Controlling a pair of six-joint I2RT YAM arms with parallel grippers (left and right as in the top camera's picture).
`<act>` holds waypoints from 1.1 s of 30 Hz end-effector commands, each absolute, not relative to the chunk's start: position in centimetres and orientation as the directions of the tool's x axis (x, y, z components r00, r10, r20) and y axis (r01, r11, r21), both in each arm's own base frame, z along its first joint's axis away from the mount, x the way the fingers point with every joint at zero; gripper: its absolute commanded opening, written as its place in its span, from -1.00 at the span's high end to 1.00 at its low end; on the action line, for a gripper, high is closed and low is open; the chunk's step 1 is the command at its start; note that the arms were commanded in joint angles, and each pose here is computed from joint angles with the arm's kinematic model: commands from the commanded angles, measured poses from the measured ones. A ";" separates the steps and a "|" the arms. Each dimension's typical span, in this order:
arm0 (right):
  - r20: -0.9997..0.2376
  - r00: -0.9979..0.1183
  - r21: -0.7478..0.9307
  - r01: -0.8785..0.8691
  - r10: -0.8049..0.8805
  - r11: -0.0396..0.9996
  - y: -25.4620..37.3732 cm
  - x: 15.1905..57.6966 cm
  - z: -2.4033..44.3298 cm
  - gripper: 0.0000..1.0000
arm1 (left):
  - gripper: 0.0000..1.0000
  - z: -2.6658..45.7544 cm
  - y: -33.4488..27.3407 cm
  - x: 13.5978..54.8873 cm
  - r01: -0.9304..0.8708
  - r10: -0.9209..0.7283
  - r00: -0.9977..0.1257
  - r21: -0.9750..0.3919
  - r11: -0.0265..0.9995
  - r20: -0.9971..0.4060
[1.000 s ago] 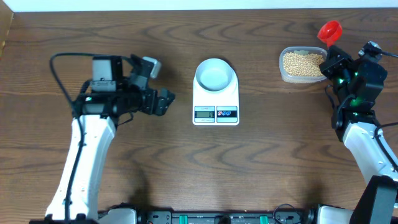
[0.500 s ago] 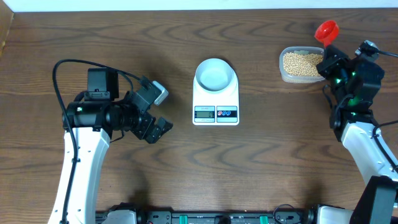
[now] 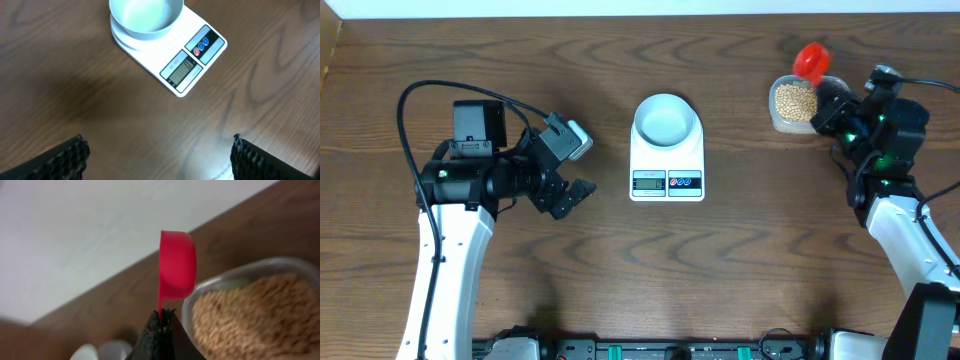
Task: Scoop item into bowl and weigh 50g on scale
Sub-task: 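Lower the red scoop with the right gripper into the soybean tub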
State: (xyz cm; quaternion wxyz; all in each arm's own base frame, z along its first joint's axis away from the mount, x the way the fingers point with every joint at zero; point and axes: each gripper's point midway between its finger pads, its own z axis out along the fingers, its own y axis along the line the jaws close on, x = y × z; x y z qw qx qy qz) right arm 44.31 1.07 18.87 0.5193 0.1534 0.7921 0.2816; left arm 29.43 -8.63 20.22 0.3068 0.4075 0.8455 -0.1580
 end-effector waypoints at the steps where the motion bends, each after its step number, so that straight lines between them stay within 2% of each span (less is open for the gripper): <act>1: -0.744 -0.460 0.620 -0.205 0.485 0.757 2.9 43.5 20.5 0.98 | -0.86 21.4 -8.7 29.9 0.794 0.595 -0.442 0.016 0.607 -0.671; 13: -0.761 -0.432 0.607 -0.210 0.484 0.767 1.7 43.6 21.0 0.98 | -0.86 21.3 -9.1 29.1 0.802 0.583 -0.456 -0.027 0.597 -0.673; 33: -0.771 -0.414 0.596 -0.198 0.485 0.779 1.3 43.8 21.1 0.98 | -0.86 21.3 -9.0 29.2 0.801 0.590 -0.452 -0.014 0.598 -0.669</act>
